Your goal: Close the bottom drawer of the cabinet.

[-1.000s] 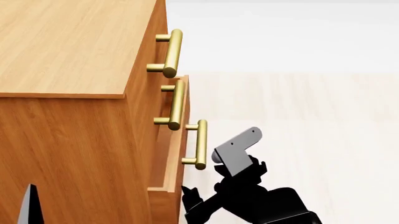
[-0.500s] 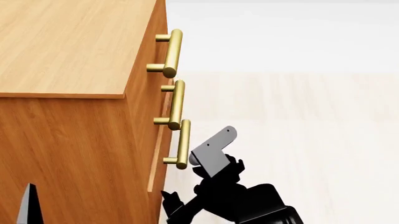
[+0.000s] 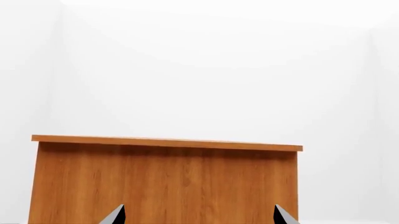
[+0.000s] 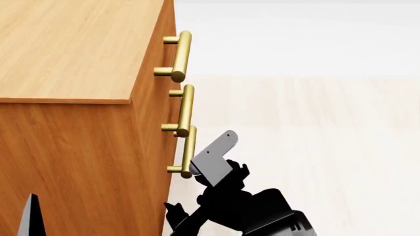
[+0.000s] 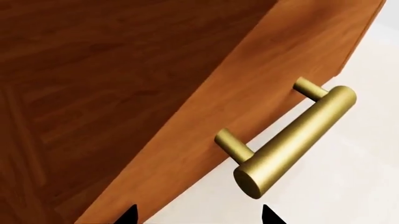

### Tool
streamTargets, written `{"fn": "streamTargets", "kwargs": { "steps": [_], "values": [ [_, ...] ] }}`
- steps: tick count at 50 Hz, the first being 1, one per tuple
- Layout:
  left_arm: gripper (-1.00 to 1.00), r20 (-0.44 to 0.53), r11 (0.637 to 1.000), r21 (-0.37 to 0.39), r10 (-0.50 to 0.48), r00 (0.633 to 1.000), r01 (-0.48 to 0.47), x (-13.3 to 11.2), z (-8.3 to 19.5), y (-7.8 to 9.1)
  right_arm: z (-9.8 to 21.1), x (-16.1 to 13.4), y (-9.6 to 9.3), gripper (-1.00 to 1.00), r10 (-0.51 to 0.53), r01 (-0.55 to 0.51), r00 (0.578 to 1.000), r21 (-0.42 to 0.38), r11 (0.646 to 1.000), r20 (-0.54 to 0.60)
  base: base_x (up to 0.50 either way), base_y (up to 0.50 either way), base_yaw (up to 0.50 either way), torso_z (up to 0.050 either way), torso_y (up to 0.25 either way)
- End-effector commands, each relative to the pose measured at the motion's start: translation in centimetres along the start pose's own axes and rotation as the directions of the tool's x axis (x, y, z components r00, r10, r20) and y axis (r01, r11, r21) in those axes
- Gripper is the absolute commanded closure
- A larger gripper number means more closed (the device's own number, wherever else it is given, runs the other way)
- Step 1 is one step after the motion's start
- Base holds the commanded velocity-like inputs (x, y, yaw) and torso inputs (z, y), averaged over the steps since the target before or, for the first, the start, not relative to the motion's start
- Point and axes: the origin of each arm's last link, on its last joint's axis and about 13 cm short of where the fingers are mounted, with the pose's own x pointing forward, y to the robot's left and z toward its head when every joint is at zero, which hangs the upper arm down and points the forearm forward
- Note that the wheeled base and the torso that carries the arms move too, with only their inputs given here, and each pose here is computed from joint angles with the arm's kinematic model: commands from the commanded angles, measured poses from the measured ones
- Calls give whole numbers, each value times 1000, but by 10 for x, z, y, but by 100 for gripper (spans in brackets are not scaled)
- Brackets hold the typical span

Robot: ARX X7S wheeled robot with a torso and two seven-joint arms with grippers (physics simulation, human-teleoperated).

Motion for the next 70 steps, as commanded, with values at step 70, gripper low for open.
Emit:
{"fn": "streamTargets", "kwargs": {
  "steps": [70],
  "values": [
    [-100, -4, 1000, -15, -16, 1000, 16, -1, -1, -3, 2, 4, 19, -100, 51, -51, 996, 4, 999, 68, 1, 3, 4, 0, 0]
  ]
}}
